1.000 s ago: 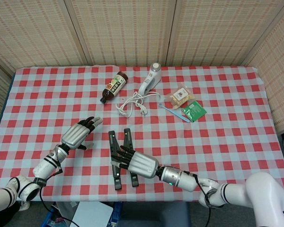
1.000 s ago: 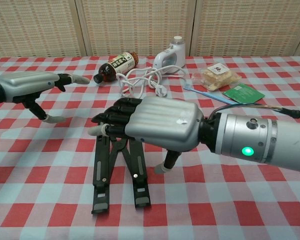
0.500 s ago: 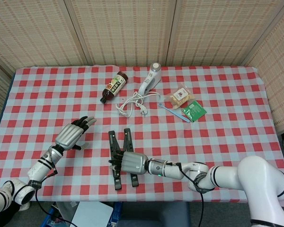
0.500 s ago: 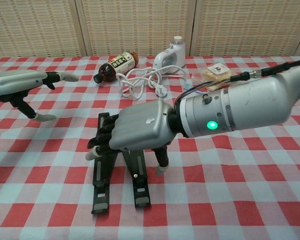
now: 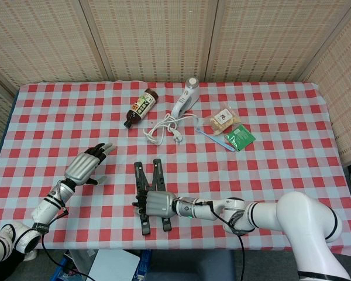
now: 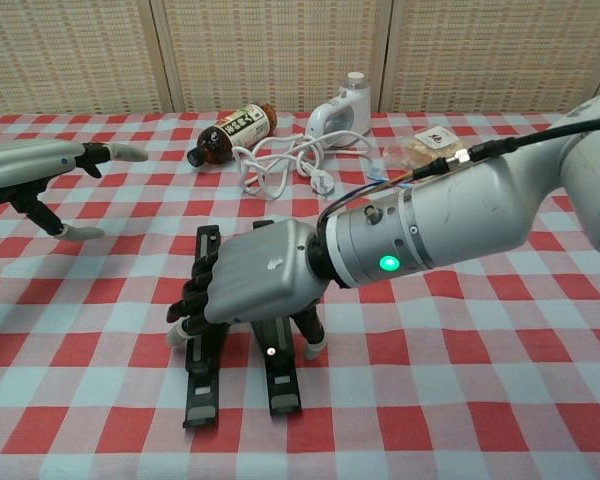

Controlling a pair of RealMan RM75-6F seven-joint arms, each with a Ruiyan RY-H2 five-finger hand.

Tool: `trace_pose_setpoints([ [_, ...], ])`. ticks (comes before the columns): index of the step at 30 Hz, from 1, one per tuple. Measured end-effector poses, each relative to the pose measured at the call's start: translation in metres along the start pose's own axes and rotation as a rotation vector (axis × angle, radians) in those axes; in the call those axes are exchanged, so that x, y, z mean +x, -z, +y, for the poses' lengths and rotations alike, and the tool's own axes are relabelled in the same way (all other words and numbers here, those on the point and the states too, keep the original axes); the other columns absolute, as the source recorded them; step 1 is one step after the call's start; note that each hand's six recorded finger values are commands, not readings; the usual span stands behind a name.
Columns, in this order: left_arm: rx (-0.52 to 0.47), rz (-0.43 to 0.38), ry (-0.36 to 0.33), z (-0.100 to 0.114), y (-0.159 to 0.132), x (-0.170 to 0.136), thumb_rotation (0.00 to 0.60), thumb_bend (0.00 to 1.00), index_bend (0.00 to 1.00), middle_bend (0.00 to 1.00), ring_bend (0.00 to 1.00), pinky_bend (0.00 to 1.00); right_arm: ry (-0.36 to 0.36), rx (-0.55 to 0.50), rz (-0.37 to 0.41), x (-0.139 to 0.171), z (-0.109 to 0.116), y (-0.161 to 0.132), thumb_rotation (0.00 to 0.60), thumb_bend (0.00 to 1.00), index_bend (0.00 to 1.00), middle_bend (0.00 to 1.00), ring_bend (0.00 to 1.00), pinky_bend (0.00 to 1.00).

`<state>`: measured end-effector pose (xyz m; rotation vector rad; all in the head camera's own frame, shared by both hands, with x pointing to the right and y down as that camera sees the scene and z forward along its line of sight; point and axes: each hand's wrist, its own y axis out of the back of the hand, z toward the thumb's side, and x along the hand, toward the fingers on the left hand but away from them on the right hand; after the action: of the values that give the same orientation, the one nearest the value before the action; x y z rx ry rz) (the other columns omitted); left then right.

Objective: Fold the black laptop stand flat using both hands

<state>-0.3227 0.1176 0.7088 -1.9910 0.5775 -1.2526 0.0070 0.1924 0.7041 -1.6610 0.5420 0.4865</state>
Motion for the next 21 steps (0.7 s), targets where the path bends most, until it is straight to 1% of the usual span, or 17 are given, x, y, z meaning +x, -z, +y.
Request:
trace_pose_setpoints([
  [3, -0.002, 0.003, 0.001, -0.0008, 0.0017, -0.0005, 0.6, 0.28, 0.0, 0.0, 0.0, 0.18, -0.012, 0.004, 0.005, -0.0029, 0.0, 0.0002, 0.6, 0.01, 0.0, 0.0, 0.0, 0.0],
  [7, -0.005, 0.007, 0.001, -0.0013, 0.0042, -0.0011, 0.6, 0.28, 0.0, 0.0, 0.0, 0.18, -0.024, 0.005, 0.005, -0.0054, 0.0007, 0.0017, 0.6, 0.05, 0.0, 0.01, 0.0, 0.0],
  [12, -0.005, 0.01, 0.001, -0.0018, 0.0064, -0.0015, 0.6, 0.28, 0.0, 0.0, 0.0, 0.18, -0.025, 0.002, 0.005, -0.0069, 0.003, 0.0028, 0.6, 0.09, 0.0, 0.07, 0.0, 0.0],
  [14, -0.007, 0.01, 0.001, -0.0019, 0.0065, -0.0014, 0.6, 0.28, 0.0, 0.0, 0.0, 0.18, -0.019, 0.0, 0.004, -0.0073, 0.0039, 0.0027, 0.6, 0.11, 0.02, 0.11, 0.0, 0.0],
  [17, -0.004, 0.009, 0.002, -0.0028, 0.0065, -0.0014, 0.6, 0.28, 0.0, 0.0, 0.0, 0.18, -0.005, 0.002, 0.005, -0.0082, 0.0047, 0.0023, 0.6, 0.11, 0.1, 0.16, 0.0, 0.0],
  [21, -0.009, 0.01, 0.003, -0.0043, 0.0065, -0.0015, 0.6, 0.28, 0.0, 0.0, 0.0, 0.18, 0.018, 0.011, 0.009, -0.0096, 0.0056, 0.0007, 0.6, 0.13, 0.17, 0.22, 0.0, 0.0],
])
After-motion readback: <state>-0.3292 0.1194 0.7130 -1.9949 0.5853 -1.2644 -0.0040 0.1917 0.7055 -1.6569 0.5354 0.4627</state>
